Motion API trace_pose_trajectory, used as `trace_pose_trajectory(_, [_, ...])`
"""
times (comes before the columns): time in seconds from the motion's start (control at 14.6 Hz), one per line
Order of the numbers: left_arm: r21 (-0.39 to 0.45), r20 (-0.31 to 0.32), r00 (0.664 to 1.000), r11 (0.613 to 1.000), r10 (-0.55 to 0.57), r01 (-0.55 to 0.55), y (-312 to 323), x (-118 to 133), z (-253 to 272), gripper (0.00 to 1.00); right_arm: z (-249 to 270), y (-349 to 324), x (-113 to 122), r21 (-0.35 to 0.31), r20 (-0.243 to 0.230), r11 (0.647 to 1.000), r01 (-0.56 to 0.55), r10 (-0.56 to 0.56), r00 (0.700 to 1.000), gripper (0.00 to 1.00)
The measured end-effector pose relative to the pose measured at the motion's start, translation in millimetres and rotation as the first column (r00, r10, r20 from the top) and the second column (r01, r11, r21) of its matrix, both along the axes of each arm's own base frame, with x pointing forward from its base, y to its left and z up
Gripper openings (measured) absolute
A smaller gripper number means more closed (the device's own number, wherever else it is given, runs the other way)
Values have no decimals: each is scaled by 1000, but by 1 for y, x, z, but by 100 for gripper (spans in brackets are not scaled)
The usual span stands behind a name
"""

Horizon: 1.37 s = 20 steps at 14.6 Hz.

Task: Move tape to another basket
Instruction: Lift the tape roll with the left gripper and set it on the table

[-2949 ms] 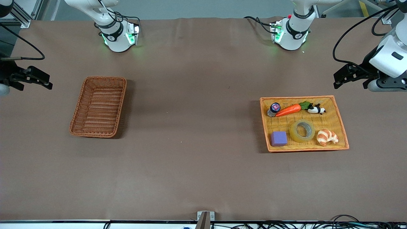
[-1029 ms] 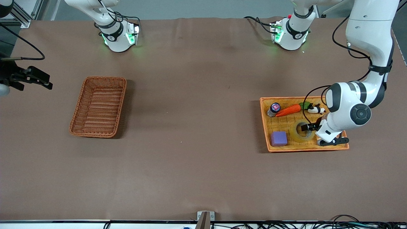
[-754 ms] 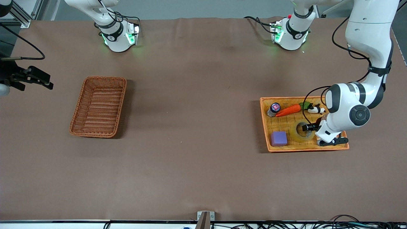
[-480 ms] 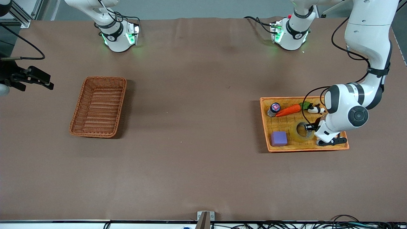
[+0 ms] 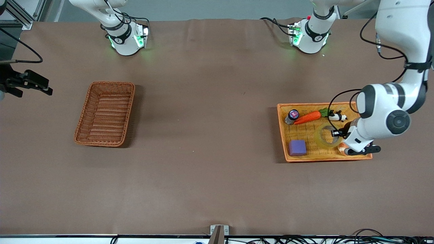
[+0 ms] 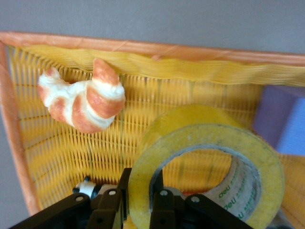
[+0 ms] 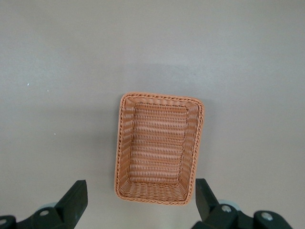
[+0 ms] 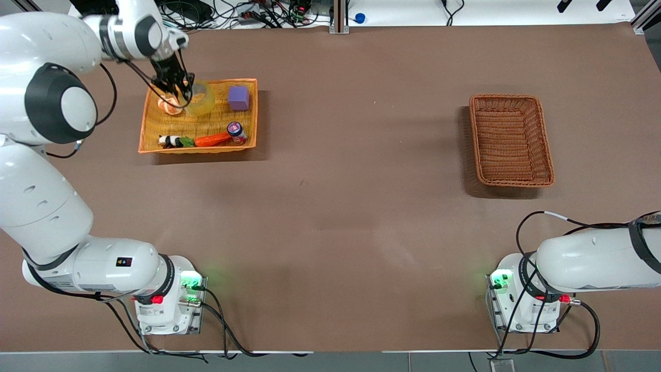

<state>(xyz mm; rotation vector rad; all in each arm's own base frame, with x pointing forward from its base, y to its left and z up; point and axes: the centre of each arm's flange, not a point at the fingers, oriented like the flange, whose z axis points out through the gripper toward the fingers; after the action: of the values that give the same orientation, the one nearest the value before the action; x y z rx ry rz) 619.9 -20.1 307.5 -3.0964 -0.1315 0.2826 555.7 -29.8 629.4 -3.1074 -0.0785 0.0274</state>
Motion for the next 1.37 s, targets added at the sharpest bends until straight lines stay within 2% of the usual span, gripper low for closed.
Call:
trace_pose_trajectory(0.21, [-31, 44, 997, 997, -66, 67, -55, 15, 58, 21, 0, -2, 0, 0, 1, 1000, -4, 4, 1000, 100])
trace_pose_trajectory(0.41, [-71, 73, 995, 995, -69, 74, -136, 12, 77, 21, 1, 0, 1, 0, 7, 1000, -7, 7, 1000, 100])
trace_pose_trajectory(0.62, [-98, 42, 996, 992, -73, 77, -222, -9, 64, 21, 2, 1, 1, 0, 12, 1000, -9, 9, 1000, 100])
trace_pose_trajectory(0.89, [-61, 7, 1000, 998, -24, 25, -343, -43, 26, 21, 2, 1, 1, 0, 14, 1000, -9, 9, 1000, 100])
trace_pose_trajectory(1.1, [-76, -10, 1000, 997, -11, 10, -421, -71, -1, 21, 2, 1, 1, 0, 14, 1000, -9, 9, 1000, 100])
trace_pose_trajectory(1.37, [-128, 18, 998, 990, -64, 66, -500, -99, -24, 21, 3, 1, 1, 0, 15, 1000, -8, 8, 1000, 100])
